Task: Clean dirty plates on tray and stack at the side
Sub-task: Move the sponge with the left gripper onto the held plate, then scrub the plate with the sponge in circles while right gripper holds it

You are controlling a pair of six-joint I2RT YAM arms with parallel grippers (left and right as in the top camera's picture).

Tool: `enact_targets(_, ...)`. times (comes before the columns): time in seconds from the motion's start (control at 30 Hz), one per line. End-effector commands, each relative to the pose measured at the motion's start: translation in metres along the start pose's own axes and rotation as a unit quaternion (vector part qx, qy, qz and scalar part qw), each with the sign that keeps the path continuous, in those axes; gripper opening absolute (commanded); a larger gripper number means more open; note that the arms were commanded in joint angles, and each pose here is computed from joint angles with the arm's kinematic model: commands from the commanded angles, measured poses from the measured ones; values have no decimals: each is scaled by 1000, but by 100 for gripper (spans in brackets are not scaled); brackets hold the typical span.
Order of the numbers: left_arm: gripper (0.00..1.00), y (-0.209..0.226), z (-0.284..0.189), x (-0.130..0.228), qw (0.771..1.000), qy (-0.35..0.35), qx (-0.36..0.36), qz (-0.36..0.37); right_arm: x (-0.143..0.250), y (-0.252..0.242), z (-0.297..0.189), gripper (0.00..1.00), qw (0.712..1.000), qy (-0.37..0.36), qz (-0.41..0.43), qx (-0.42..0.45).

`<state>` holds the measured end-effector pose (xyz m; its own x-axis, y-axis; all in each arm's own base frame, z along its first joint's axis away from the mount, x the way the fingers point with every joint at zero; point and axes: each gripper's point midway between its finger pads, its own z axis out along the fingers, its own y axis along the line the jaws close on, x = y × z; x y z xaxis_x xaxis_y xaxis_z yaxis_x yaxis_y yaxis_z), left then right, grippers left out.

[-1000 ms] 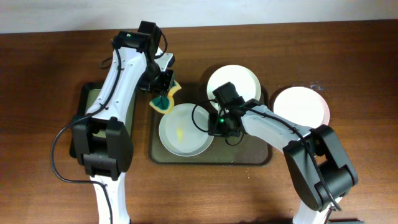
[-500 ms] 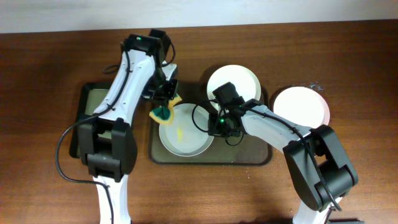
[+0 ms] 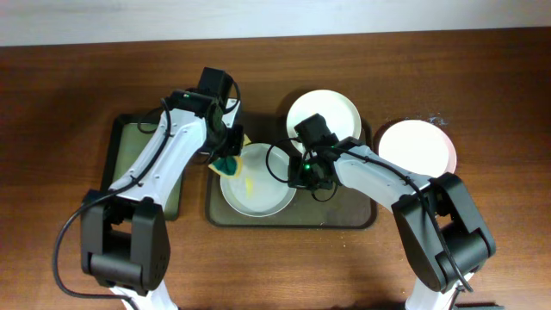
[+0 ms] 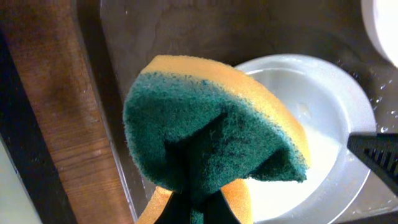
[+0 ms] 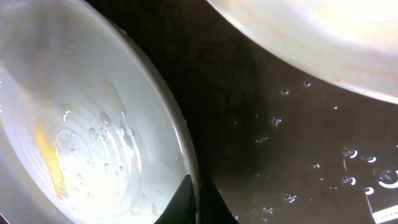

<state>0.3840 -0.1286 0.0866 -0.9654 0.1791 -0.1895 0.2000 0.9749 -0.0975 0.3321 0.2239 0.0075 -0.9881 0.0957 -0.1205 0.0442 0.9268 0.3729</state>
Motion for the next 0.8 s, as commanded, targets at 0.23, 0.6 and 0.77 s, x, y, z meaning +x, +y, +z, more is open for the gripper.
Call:
enact_targets(0.23,0,-30,80,49,991,137,-8,-8,3,-9,7,4,1000,4,6,17)
enact_targets(0.6,0,-31,99,29,993,76,-23,-88,3,-9,7,4,1000,4,6,17)
enact_targets(0.77,0,22,91,1,969,-22,-174,-175,3,-10,7,4,1000,4,6,17)
